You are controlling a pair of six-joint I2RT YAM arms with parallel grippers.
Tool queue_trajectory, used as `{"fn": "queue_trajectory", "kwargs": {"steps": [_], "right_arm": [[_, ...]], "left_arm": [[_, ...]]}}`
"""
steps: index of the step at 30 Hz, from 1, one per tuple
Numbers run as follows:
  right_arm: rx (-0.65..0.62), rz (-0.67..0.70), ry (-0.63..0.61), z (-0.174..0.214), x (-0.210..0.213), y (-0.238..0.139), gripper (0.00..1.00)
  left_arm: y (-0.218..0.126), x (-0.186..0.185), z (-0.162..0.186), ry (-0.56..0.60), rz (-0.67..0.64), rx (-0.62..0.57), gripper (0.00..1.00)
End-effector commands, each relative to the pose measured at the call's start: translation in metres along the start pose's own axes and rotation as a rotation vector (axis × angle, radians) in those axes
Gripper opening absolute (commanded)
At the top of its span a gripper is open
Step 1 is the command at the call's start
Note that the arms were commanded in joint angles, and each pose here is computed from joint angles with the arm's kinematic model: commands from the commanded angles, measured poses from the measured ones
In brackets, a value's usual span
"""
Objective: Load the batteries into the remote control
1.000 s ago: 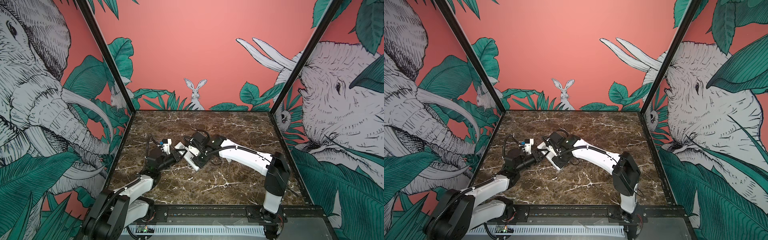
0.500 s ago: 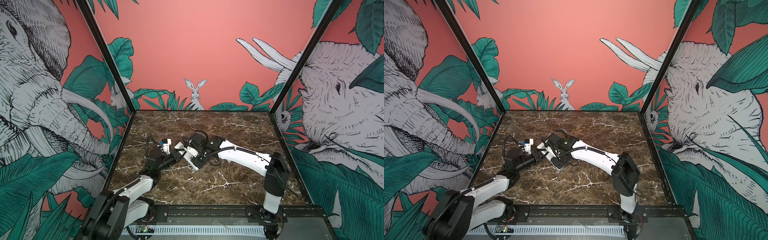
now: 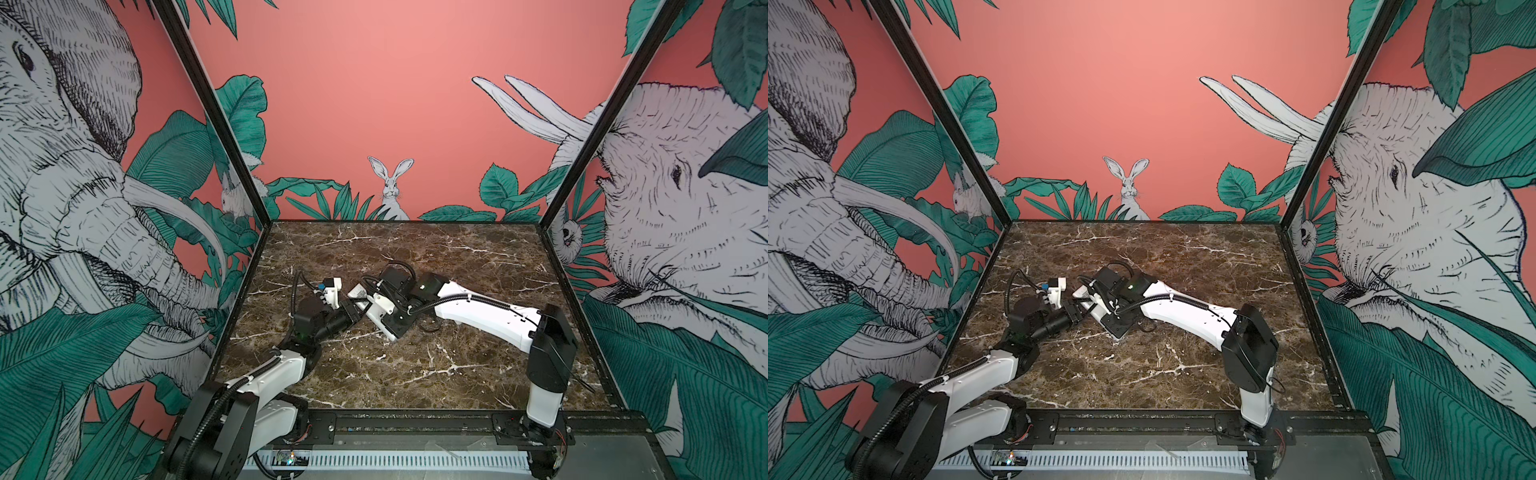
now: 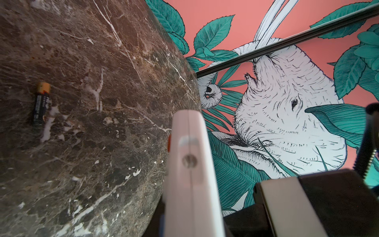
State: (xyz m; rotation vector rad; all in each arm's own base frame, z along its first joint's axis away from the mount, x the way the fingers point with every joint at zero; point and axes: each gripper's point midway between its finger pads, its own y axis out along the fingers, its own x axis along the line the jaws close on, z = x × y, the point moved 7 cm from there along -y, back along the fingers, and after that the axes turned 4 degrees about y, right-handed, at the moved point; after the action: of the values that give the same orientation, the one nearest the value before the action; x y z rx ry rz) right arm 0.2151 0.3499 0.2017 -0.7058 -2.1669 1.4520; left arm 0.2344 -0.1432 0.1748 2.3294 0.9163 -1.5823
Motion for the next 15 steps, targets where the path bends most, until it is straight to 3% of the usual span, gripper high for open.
{"fn": "queue_trajectory", "kwargs": {"steps": [1,15], "right_arm": [[0.005,0.027,-0.034,0.000,-0.001,0.022,0.07],[-0.077,0.008,-0.117,-0.010,0.000,0.039,0.05]], "left_arm": [[-0.005,-0.046,-0.011,0.034,0.191,0.019,0.00],[-0.019,-0.075,-0.012,0.043,0.248,0.079,0.00]]}}
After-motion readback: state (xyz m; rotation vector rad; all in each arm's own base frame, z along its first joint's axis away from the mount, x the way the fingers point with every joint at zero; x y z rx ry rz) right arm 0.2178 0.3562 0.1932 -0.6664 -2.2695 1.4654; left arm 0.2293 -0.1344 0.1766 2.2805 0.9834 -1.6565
